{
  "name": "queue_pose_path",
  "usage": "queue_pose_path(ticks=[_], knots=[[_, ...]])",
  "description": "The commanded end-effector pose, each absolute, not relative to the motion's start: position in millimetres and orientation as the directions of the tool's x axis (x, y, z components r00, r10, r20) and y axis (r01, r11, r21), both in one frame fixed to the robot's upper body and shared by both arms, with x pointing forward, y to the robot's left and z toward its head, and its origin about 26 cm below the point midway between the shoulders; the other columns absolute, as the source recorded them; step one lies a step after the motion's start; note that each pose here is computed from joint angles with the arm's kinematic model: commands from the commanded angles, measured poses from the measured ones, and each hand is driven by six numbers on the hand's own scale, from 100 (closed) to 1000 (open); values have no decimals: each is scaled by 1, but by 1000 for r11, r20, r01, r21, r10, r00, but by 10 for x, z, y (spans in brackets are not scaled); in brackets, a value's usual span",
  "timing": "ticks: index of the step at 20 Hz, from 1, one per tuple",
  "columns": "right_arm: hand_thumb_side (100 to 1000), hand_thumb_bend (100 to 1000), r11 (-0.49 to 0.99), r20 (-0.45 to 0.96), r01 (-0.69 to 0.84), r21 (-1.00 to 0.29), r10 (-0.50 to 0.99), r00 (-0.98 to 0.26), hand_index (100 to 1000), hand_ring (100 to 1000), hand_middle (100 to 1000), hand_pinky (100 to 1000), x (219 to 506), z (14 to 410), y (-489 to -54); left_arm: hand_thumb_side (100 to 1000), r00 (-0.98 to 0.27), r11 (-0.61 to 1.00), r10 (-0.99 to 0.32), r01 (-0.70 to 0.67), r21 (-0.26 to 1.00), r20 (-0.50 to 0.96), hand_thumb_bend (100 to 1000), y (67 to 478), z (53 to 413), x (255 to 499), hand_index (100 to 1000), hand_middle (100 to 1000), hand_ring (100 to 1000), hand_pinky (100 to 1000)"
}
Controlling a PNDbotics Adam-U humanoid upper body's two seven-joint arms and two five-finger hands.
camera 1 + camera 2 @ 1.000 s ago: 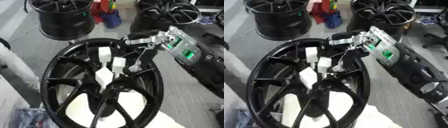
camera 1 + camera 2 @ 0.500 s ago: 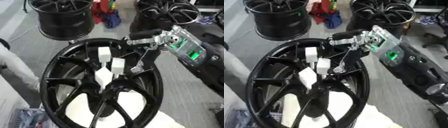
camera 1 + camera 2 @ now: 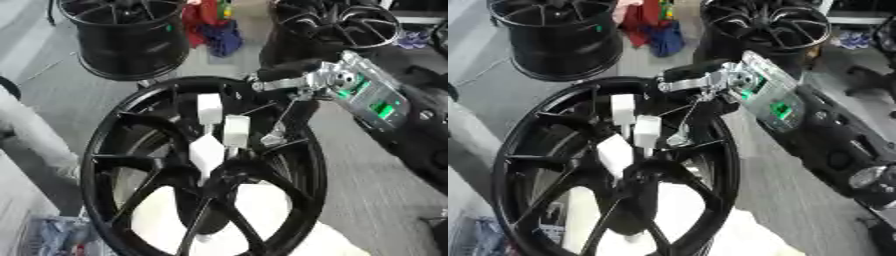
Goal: Pull the pin out of the wheel hub.
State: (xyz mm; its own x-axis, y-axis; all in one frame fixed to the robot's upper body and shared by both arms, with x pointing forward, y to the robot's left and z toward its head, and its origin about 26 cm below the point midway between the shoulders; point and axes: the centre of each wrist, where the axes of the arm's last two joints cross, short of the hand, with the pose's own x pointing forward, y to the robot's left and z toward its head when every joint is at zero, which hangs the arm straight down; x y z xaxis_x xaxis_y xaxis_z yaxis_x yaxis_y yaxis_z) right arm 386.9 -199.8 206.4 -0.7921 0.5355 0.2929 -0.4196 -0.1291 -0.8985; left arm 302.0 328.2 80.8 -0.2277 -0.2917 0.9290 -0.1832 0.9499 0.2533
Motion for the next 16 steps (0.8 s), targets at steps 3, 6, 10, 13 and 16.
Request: queue_pose_path(ticks=[3, 6, 10, 13, 16], knots=[[347, 340, -142, 267, -397, -907, 537, -801, 841, 766, 747, 808, 3909, 2132, -1982, 348, -257, 945, -311, -185, 270, 915, 357, 3305, 912, 3039, 787, 721, 683, 630], [346, 338, -151, 262, -398, -905, 538, -801, 841, 764, 747, 806, 3929, 2112, -1963, 348, -258, 945, -311, -184, 270, 915, 357, 3303, 914, 3041, 787, 721, 683, 630], [343, 330, -161, 259, -399, -903, 537, -803, 836, 750, 741, 790, 3954, 2086, -1943, 348, -258, 945, -311, -182, 270, 915, 357, 3301, 916, 3043, 787, 720, 682, 630], [334, 316, -171, 255, -398, -901, 535, -806, 830, 726, 734, 763, 3957, 2074, -1937, 348, -259, 945, -311, -183, 270, 914, 358, 3302, 918, 3044, 787, 720, 682, 630], [327, 304, -187, 243, -395, -900, 537, -808, 826, 710, 728, 746, 3938, 2062, -1961, 348, -259, 945, -311, -183, 270, 914, 359, 3304, 917, 3044, 787, 720, 682, 630]])
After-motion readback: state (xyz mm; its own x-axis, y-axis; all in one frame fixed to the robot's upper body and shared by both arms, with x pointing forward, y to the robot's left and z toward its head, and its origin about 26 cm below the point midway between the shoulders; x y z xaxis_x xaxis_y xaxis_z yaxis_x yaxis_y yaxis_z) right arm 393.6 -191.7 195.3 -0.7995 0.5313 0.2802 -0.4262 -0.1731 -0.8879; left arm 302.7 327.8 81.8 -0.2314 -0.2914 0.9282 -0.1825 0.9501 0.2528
